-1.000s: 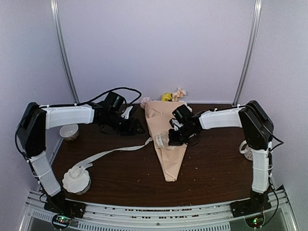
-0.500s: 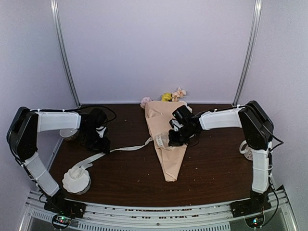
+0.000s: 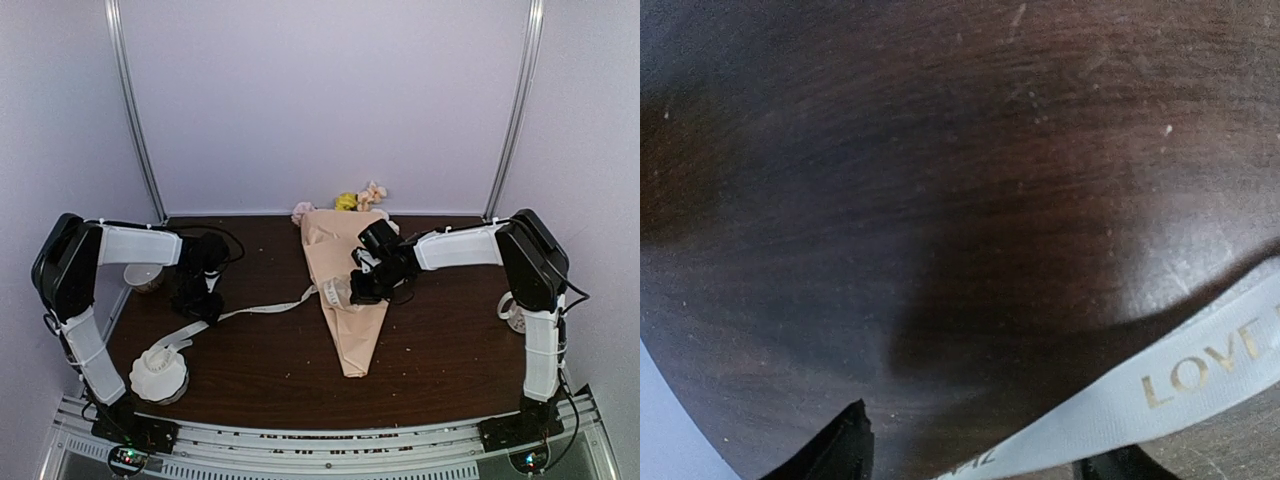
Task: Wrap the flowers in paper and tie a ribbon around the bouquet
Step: Pick up the left side of the ribbon at the corner of the board.
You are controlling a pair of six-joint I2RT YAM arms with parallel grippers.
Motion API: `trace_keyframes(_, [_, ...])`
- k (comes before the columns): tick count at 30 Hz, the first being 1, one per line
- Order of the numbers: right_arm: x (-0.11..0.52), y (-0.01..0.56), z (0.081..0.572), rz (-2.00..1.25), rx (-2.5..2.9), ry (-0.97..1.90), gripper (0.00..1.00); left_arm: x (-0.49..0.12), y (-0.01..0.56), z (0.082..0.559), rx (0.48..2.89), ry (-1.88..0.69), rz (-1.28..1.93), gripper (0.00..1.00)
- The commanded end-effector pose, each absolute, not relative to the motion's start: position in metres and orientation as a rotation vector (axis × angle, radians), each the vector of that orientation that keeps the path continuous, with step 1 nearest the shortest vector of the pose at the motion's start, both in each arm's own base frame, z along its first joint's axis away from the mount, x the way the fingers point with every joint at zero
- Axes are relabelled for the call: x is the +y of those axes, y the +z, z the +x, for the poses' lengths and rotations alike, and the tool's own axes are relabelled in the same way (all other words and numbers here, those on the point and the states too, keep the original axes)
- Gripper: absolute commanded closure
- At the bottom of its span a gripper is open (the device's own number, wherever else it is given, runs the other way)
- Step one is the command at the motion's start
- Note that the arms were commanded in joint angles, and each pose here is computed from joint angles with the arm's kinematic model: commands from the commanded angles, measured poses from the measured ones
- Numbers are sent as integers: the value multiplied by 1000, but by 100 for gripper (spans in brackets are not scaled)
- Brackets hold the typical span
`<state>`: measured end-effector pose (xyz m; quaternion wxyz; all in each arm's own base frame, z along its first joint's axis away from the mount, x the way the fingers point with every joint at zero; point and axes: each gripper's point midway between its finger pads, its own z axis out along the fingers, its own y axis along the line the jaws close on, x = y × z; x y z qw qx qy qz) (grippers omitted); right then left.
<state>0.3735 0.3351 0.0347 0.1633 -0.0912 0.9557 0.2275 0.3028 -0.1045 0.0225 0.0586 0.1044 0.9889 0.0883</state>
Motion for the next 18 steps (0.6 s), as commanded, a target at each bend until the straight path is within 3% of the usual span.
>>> trace_keyframes(1, [332,40,366,-269,2732,643,100,-104,11,306,3025,310,383,38])
trace_keyframes(3, [332,41,366,-268,2730,646,100,-112,6,301,3044,223,393,61])
trace_keyframes(5, [333,44,366,-266,2728,652,100,-119,9,300,3024,154,387,92])
trace_keyframes(6, [334,46,367,-267,2725,658,100,-122,14,302,2999,126,384,100])
trace_keyframes(13, [342,58,368,-261,2709,724,100,-184,105,325,2647,-71,643,100])
trace_keyframes(18, [352,72,376,-244,2680,789,100,-283,172,294,2323,-271,1107,100])
